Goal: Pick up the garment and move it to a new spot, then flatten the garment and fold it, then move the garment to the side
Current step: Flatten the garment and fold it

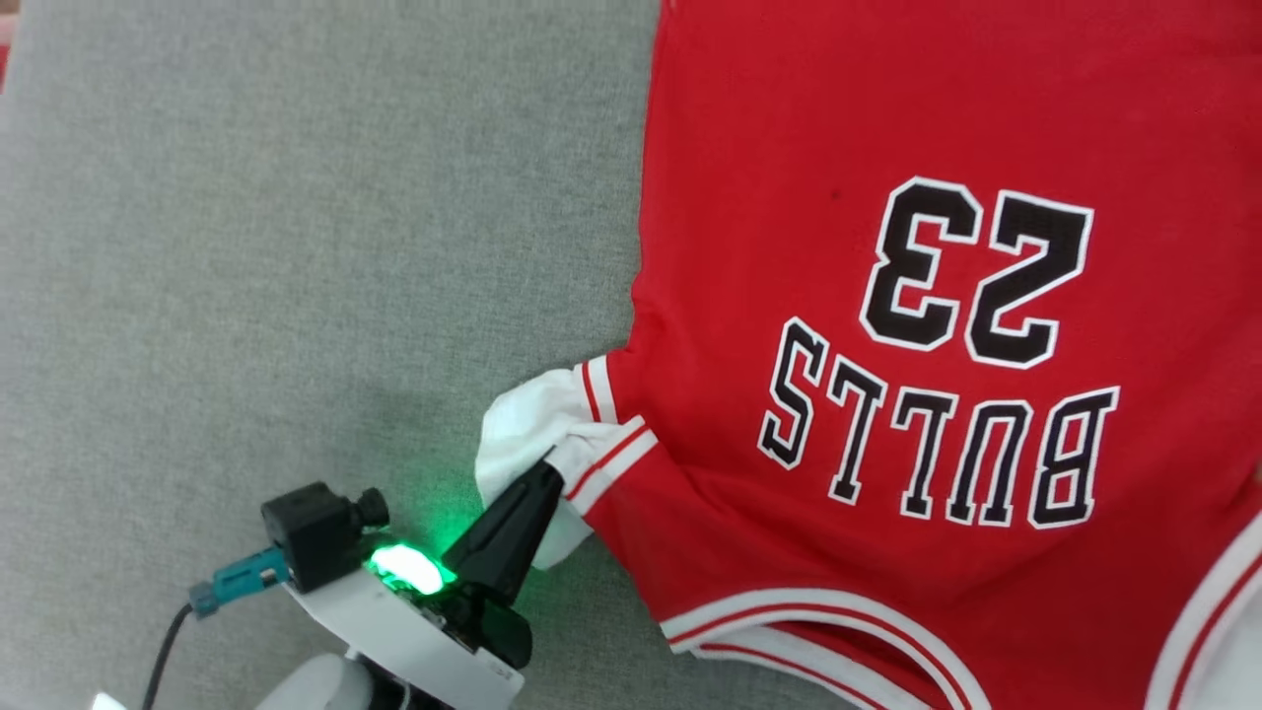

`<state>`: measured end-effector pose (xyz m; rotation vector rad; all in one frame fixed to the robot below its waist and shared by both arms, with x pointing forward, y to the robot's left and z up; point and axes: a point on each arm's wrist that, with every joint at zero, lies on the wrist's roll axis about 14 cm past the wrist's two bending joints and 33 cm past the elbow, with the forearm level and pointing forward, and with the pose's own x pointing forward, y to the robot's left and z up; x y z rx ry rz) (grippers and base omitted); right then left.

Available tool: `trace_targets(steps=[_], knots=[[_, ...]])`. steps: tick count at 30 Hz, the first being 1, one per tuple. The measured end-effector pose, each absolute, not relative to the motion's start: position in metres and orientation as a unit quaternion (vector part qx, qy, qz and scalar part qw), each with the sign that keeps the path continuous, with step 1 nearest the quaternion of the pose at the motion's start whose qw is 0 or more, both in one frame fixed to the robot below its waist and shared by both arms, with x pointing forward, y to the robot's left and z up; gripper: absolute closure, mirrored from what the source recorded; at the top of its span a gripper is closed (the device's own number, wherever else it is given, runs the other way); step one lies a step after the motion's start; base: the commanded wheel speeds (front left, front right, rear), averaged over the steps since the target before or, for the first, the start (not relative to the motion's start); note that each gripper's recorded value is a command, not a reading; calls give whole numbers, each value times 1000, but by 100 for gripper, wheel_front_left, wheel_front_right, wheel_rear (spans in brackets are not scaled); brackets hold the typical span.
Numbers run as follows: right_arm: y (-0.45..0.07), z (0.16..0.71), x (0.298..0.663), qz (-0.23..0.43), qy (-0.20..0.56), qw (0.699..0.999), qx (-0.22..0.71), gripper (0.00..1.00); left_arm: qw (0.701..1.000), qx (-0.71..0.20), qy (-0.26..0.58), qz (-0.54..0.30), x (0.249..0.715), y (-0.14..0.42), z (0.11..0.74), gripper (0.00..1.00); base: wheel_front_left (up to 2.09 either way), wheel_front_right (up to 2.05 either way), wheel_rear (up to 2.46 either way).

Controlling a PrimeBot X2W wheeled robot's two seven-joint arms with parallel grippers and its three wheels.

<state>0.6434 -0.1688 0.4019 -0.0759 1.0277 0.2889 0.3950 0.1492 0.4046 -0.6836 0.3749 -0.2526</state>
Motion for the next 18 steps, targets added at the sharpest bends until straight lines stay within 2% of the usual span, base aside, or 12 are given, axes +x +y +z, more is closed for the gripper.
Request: trace_targets(steps=[8, 18], knots=[[-181, 419, 586, 186, 480, 854, -69, 100, 924, -321, 166, -121, 389, 159, 419, 100, 0, 0, 0], [-216, 432, 467, 228, 526, 815, -87, 100, 926, -317, 153, -141, 378, 158, 437, 100, 0, 0, 0]])
